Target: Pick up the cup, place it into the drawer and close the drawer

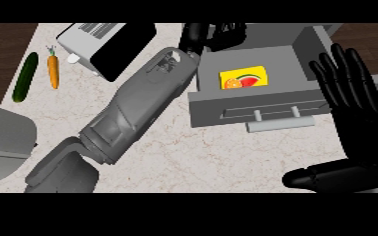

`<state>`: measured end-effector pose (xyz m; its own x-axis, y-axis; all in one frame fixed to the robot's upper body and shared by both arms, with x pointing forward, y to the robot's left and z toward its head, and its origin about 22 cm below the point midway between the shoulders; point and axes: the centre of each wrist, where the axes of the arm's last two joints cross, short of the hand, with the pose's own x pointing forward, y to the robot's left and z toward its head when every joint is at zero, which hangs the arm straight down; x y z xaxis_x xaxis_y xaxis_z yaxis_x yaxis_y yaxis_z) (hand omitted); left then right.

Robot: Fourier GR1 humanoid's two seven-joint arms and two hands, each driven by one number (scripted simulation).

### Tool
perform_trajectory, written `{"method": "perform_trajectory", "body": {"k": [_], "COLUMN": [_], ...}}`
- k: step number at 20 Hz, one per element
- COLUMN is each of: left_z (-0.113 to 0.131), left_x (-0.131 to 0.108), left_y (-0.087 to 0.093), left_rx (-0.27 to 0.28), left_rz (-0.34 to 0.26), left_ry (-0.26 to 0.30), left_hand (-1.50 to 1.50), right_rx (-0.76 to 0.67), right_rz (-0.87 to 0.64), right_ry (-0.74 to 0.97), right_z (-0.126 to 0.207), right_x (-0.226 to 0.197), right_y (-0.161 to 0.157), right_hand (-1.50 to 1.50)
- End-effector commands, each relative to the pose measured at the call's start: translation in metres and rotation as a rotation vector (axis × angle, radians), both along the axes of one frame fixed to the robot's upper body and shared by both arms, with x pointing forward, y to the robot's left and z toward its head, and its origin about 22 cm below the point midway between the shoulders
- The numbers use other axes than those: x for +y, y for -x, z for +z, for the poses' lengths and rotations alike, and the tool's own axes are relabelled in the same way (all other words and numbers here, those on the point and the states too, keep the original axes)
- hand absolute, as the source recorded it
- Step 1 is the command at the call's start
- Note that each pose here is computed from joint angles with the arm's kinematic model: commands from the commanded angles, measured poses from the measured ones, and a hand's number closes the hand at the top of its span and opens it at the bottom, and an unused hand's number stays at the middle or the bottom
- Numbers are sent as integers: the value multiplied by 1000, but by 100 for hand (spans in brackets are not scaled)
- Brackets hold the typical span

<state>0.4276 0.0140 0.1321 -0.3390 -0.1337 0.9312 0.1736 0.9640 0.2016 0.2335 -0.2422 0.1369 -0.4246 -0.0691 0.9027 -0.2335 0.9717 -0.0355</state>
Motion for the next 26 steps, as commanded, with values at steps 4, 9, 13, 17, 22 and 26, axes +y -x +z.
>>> {"method": "perform_trajectory", "body": {"k": [4,9,13,17,22,26], "left_z": [10,-11,8,25,15,35], "left_x": [-10,-5,-11,-18,-10,29], "left_y": [0,7,6,10,12,2], "left_rx": [3,-6,-34,-64,-13,-27], "left_rz": [32,-13,-56,-98,-103,-69], "left_ry": [-92,-2,131,251,308,357], "left_hand": [-150,-150,-150,-150,-150,-150], "right_rx": [-13,-16,-9,16,-23,14], "right_rz": [15,25,69,75,78,127], "right_ry": [-3,-54,-61,-87,-42,137], "right_z": [0,11,6,5,10,6], "right_x": [-2,4,9,7,-17,-30], "right_y": [-14,-7,-5,9,8,17], "right_hand": [-150,-150,-150,-150,150,150]}}
